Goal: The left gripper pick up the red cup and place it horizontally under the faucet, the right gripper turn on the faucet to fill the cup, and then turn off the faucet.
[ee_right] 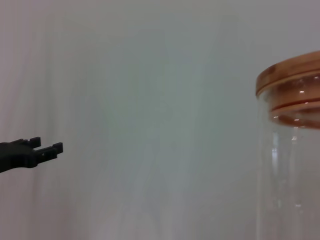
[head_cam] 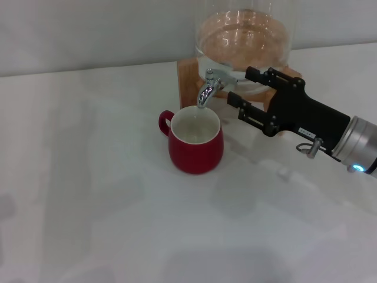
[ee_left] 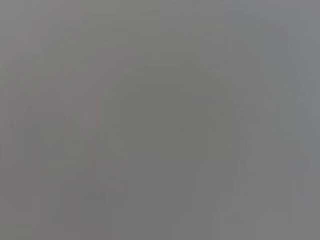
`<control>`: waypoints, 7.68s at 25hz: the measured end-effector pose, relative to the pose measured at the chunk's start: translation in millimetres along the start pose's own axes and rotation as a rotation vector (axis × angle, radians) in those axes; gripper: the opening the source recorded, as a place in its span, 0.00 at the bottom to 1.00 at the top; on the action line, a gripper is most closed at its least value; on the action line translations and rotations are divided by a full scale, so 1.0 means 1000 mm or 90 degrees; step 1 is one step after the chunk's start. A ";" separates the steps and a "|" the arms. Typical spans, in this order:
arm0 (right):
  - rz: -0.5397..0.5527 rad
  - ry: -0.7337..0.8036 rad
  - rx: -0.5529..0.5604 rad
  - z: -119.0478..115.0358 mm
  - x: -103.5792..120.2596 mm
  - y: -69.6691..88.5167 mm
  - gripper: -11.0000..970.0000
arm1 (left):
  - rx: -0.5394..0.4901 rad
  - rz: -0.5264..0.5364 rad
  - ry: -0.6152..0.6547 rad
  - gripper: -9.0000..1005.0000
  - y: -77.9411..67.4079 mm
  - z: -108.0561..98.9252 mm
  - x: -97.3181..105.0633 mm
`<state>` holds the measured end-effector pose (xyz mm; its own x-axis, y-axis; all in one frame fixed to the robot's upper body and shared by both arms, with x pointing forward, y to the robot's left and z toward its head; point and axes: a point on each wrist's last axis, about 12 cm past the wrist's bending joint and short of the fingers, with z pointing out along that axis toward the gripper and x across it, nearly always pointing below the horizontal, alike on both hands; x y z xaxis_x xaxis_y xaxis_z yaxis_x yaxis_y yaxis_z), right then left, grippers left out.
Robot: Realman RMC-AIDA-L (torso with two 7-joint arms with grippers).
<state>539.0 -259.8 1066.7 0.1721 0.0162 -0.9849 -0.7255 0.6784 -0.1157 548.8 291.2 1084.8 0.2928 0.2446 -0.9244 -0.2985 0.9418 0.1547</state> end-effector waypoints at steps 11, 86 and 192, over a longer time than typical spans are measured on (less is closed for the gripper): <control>-0.010 0.001 -0.032 0.008 -0.002 0.003 0.65 | 0.004 0.004 -0.003 0.76 -0.001 0.001 -0.001; -0.017 -0.007 -0.154 0.018 -0.003 0.033 0.65 | 0.020 0.032 0.006 0.76 -0.002 0.001 0.004; -0.028 0.014 -0.065 0.007 0.001 0.015 0.65 | 0.024 0.036 0.003 0.76 -0.004 0.004 0.002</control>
<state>533.2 -244.1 1065.2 0.1919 -0.0287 -0.9810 -0.7815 0.6002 -0.1704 554.1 288.8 1083.5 0.2728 0.2963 -0.9153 -0.2805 0.9345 0.2189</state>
